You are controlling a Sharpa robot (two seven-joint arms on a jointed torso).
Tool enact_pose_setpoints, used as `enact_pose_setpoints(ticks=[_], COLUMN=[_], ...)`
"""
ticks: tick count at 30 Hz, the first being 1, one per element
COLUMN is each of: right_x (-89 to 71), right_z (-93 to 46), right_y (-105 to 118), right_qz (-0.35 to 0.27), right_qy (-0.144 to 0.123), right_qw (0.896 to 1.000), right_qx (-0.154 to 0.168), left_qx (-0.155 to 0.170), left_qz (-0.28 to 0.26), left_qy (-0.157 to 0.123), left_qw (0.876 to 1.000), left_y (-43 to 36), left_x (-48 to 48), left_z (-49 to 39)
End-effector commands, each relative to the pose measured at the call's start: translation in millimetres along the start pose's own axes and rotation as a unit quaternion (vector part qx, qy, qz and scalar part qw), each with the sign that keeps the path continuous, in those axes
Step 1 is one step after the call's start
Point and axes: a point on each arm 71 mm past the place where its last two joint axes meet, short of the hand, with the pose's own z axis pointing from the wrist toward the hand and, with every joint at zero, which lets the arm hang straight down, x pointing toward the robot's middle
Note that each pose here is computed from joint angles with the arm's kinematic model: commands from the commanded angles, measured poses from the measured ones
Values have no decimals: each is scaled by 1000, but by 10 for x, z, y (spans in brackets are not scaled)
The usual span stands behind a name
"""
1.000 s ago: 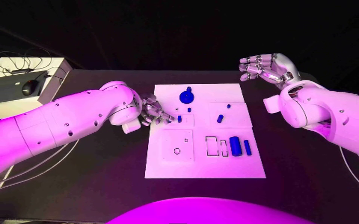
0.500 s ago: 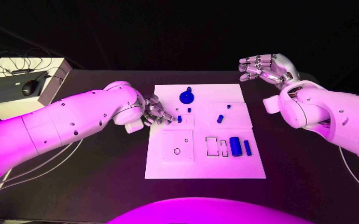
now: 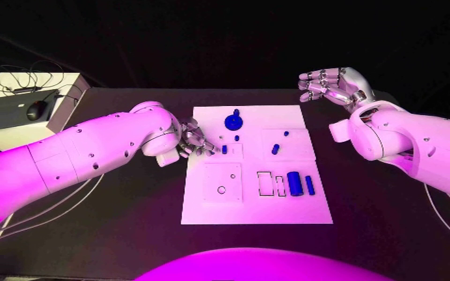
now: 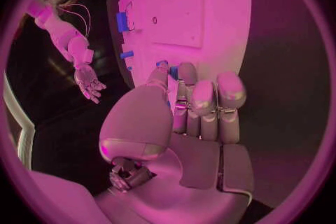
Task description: Assemble the parts on the task board
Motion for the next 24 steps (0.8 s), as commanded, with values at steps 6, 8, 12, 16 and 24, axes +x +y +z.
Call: enact_pose_setpoints(ticks=[6,8,12,16,24], right_x=[17,17,17,17,20], right_z=[2,2,1,1,2], right_y=[8,8,7,7,7], right_qz=[2,2,2,2,2], right_qy=[9,9,9,9,10], right_qw=[1000,1000,1000,1000,1000], right_qx=[-4,-4,-3,-3,-3], left_qx=[4,3,2,0,2], left_qz=[1,1,1,2,2], left_qy=[-3,-3,-2,0,6], left_qw=[1000,1000,1000,1000,1000], left_y=[-38,-41,-37,-30,-32], left_x=[14,15,14,13,22], left_z=[21,26,35,39,42])
